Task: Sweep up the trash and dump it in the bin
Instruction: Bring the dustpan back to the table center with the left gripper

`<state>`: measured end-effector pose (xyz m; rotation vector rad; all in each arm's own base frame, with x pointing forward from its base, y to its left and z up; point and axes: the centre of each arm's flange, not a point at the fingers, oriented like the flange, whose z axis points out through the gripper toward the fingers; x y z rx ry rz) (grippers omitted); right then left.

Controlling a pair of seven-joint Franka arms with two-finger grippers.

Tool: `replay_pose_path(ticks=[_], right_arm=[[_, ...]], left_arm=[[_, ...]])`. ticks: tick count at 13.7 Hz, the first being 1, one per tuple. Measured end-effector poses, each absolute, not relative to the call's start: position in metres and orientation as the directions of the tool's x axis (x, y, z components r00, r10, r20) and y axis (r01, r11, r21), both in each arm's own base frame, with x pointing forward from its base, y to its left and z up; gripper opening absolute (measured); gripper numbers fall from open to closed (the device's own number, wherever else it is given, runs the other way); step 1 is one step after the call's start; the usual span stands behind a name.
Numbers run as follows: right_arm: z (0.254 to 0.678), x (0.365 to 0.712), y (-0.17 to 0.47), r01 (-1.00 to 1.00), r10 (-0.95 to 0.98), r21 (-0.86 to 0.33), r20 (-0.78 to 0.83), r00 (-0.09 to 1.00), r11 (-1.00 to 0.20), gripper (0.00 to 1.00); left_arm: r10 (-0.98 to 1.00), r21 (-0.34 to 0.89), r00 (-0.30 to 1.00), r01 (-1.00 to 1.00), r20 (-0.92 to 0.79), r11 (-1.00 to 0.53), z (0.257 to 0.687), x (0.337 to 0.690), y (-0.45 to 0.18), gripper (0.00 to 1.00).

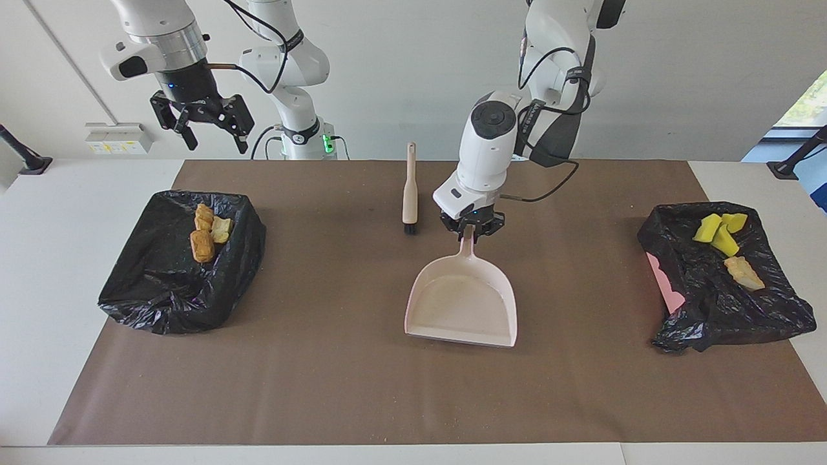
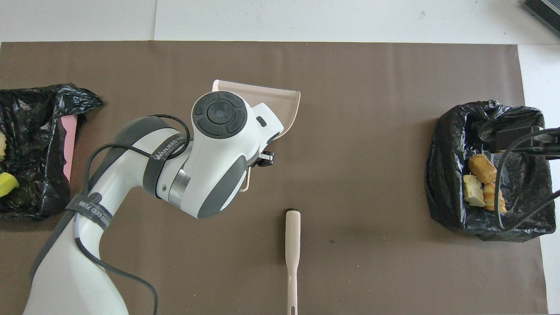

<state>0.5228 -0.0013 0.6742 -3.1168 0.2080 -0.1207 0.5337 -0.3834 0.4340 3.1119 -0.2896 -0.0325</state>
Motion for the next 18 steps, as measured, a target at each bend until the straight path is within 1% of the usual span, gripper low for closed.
replay_pose_path(ticks=[4, 5, 8, 10, 13, 16, 17, 18], right_arm=[[0.67, 0.522, -0.033, -0.138, -0.14, -0.021, 0.067, 0.988, -0.99, 1.0], [0.666, 0.523, -0.038, -0.138, -0.139, -0.02, 0.059, 0.988, -0.99, 1.0], [0.651, 0.527, -0.04, -0.14, -0.141, -0.018, 0.045, 0.989, -0.99, 1.0], [0.647, 0.53, -0.037, -0.135, -0.135, -0.018, 0.048, 0.99, -0.991, 1.0], [0.647, 0.531, -0.036, -0.132, -0.133, -0.018, 0.048, 0.99, -0.991, 1.0], [0.647, 0.531, -0.032, -0.126, -0.127, -0.017, 0.048, 0.991, -0.992, 1.0], [0.647, 0.531, -0.031, -0.123, -0.124, -0.017, 0.048, 0.991, -0.992, 1.0], [0.647, 0.531, -0.03, -0.122, -0.123, -0.017, 0.048, 0.991, -0.992, 1.0]], left_arm=[[-0.129, 0.042, 0.992, -0.13, 0.008, -0.991, 0.433, 0.536, -0.433, 0.31], [-0.112, 0.046, 0.994, -0.113, 0.014, -0.993, 0.428, 0.54, -0.446, 0.31], [-0.102, 0.043, 0.995, -0.102, 0.006, -0.994, 0.395, 0.547, -0.482, 0.31], [-0.102, 0.049, 0.995, -0.101, -0.006, -0.994, 0.379, 0.547, -0.491, 0.31], [-0.078, 0.095, 0.997, -0.075, -0.028, -0.993, 0.372, 0.548, -0.494, 0.31], [-0.074, 0.086, 0.996, -0.069, -0.049, -0.994, 0.361, 0.546, -0.491, 0.31], [-0.073, 0.084, 0.996, -0.069, -0.051, -0.994, 0.36, 0.545, -0.49, 0.35], [-0.072, 0.083, 0.996, -0.067, -0.05, -0.994, 0.36, 0.546, -0.49, 0.35]])
